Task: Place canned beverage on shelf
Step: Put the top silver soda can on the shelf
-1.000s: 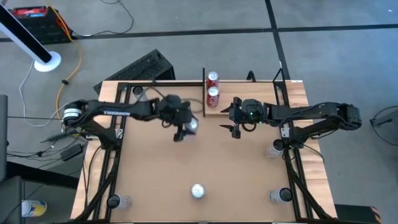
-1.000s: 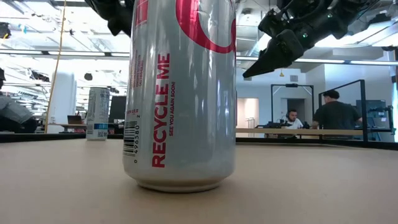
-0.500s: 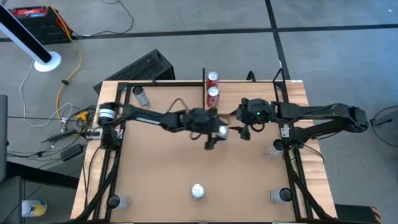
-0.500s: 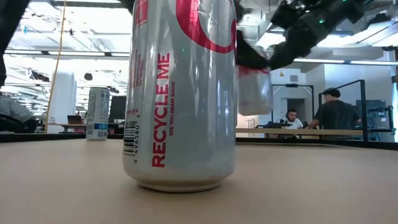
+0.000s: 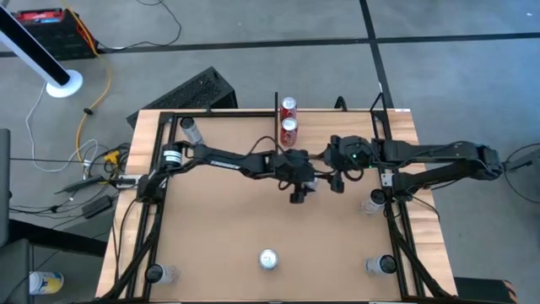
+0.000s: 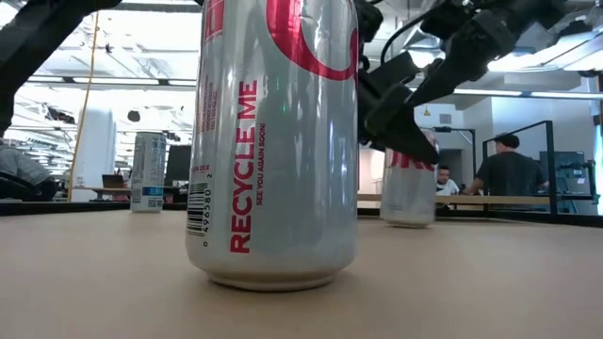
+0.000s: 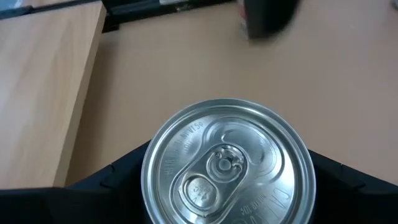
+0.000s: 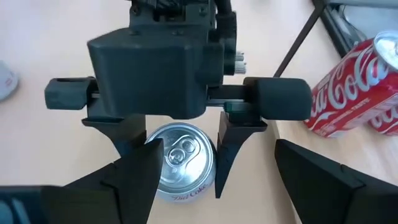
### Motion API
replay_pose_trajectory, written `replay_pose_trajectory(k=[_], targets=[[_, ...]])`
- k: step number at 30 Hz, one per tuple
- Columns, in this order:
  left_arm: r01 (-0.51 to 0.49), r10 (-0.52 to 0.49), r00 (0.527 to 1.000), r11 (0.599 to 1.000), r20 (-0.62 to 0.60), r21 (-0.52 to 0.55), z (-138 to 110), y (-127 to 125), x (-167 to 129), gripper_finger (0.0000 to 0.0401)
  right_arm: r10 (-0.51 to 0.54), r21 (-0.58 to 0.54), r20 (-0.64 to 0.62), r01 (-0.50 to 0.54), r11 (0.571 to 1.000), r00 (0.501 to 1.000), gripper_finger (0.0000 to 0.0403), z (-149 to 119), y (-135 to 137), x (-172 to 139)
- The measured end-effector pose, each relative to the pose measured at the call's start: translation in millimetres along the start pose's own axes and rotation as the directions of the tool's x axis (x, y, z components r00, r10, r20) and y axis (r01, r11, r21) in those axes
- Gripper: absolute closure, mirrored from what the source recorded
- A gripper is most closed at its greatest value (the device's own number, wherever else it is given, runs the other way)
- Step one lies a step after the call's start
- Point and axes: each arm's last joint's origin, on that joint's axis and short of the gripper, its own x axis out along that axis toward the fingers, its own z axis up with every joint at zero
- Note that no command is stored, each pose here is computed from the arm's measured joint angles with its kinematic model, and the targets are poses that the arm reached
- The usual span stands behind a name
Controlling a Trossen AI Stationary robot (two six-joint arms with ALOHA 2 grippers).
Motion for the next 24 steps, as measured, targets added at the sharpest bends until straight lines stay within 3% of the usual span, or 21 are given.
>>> replay_pose_trajectory(k=[3,7,9,15,21,24], targets=[[-0.002,0.002,1.0,1.0,0.004,0.009,0.4,0.1,0.0,0.0109,-0.009,-0.007,-0.001,0.009,1.0,1.0,0.0072,-0.3,-1.5,-0.3],[-0.007,0.007,1.0,1.0,0.003,0.023,0.5,0.1,0.0,0.0033,-0.016,-0.004,-0.005,0.016,1.0,1.0,0.0072,-0.8,-3.1,0.1],[-0.044,0.044,0.999,0.999,-0.002,0.029,1.6,1.5,-0.5,0.0014,-0.018,-0.002,-0.004,0.018,1.0,1.0,0.0072,-0.7,-4.0,0.0],[-0.089,0.09,0.996,0.995,-0.014,0.042,19.3,6.3,-6.7,0.0033,-0.013,-0.002,-0.018,0.013,1.0,1.0,0.0072,-2.1,-3.7,0.0],[0.076,-0.074,0.996,0.997,-0.057,0.03,35.4,4.0,-13.6,0.0036,-0.001,-0.016,-0.017,0.001,1.0,1.0,0.0072,-2.7,-1.7,-3.9],[0.073,-0.071,0.994,0.997,-0.088,0.026,40.1,4.9,-20.1,0.0036,-0.001,-0.017,-0.01,0.001,1.0,1.0,0.0072,-3.3,-1.4,-9.4]])
